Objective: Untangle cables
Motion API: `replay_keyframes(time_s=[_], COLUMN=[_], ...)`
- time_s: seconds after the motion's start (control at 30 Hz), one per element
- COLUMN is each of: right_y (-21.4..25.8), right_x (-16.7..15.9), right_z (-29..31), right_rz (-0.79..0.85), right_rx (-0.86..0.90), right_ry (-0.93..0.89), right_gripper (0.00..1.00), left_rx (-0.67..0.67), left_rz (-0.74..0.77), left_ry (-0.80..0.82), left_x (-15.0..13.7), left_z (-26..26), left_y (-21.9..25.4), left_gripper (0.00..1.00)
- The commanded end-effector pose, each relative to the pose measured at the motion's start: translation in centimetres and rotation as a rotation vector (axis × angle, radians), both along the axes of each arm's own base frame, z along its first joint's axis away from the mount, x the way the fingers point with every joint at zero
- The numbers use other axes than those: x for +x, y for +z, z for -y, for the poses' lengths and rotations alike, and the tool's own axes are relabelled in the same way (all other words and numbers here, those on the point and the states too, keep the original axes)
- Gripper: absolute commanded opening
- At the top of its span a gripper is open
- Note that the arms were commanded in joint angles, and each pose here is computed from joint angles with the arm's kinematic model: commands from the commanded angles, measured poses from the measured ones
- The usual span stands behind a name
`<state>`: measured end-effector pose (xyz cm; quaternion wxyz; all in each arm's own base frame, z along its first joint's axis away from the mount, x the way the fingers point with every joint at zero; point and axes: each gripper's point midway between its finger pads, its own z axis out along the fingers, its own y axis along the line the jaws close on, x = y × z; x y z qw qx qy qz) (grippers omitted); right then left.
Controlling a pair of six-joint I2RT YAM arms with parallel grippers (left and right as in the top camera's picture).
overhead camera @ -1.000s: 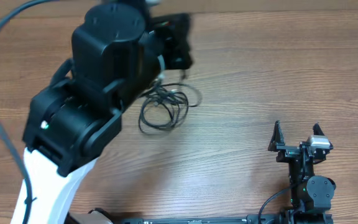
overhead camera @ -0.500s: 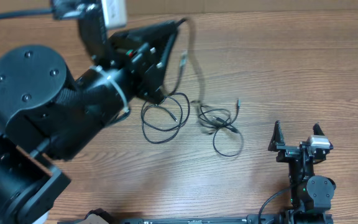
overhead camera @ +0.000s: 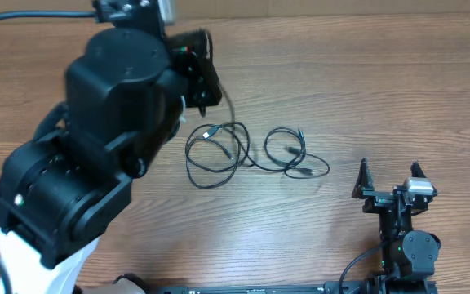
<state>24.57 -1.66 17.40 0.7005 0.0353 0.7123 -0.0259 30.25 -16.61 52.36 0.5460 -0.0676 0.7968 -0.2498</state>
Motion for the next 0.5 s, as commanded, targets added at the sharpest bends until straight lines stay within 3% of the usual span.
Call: replay_keyframes(time_s=[0.0, 0.1, 0.2, 0.47], right_y=[-0.2, -0.2, -0.2, -0.2], right_x=[0.0, 0.0, 0.0, 0.0], right_z=[0.0, 0.0, 0.0, 0.0], right_rz=[0.002, 0.002, 0.002, 0.002], right_rx=[0.003, 0.003, 0.003, 0.003], right_ry=[-0.003, -0.003, -0.003, -0.003], right_gripper=[1.00, 1.00, 1.00, 1.00], left_rx=[-0.095, -0.119, -0.061, 0.108], left_rz=[0.131, 0.157, 0.120, -0.152], left_ry=[0.062, 0.186, 0.262, 0.321], left_x=[-3.3, -5.2, -5.9, -5.0], left_z=[-3.8, -7.5, -9.6, -9.4], left_y=[4.6, 5.4, 4.0, -3.5], left_gripper=[0.04, 0.04, 0.04, 0.05])
